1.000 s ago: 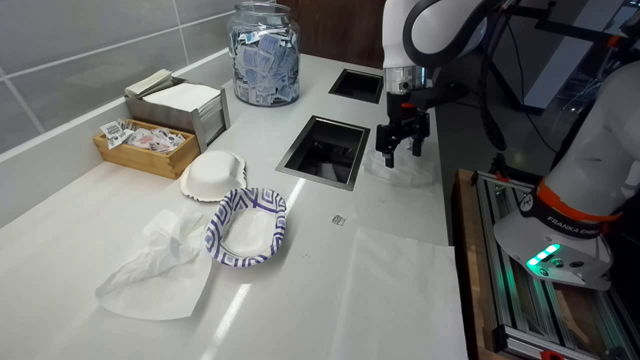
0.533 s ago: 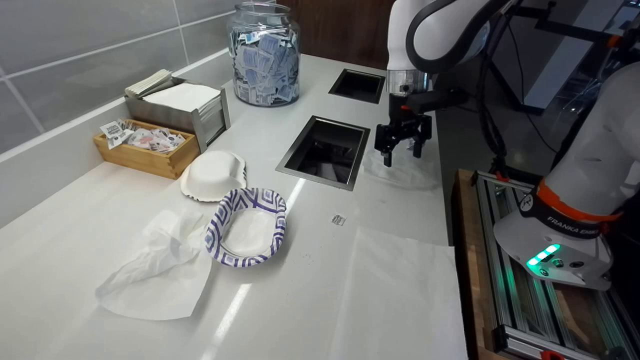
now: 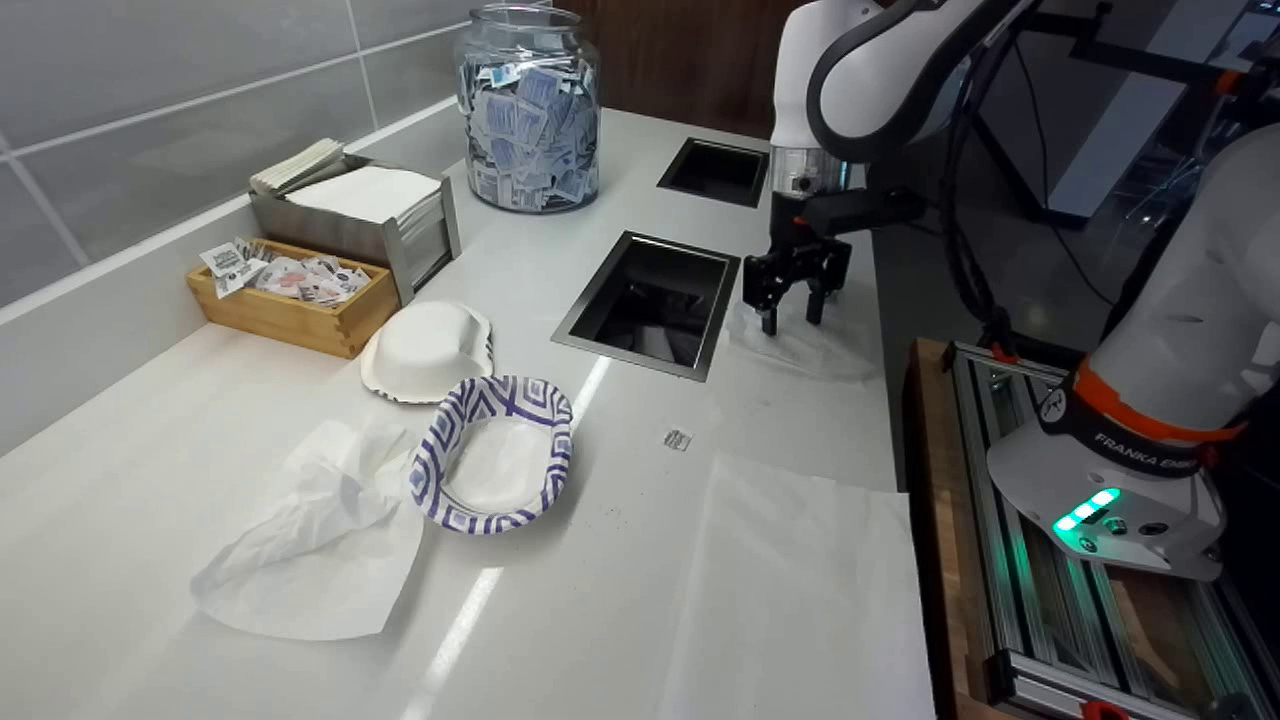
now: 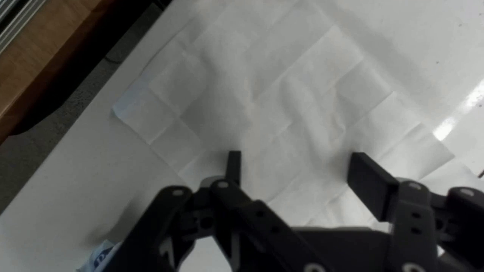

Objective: Use the paper towel to wipe the counter

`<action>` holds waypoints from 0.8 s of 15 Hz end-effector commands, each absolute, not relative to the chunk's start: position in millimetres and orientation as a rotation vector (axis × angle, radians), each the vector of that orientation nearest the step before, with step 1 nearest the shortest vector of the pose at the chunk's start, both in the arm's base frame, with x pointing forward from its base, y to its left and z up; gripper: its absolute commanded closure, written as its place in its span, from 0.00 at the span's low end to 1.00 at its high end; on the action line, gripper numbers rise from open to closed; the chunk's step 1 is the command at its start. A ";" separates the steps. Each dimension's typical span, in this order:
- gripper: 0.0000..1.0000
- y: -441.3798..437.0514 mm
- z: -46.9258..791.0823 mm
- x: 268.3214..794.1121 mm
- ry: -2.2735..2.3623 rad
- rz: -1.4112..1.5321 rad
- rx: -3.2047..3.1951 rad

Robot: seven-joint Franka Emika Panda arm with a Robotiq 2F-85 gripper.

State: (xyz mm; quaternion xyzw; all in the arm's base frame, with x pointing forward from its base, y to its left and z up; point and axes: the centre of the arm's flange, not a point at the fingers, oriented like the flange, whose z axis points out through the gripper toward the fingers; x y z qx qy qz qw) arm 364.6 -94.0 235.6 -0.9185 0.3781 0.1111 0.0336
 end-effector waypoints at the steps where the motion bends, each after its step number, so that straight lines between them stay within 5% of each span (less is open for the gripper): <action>1: 0.58 -90.2 227.2 369.0 1.145 0.343 -2.816; 6: 0.97 -82.6 226.1 369.1 1.120 0.425 -2.786; 12: 1.00 -52.2 217.1 381.6 0.912 0.543 -2.744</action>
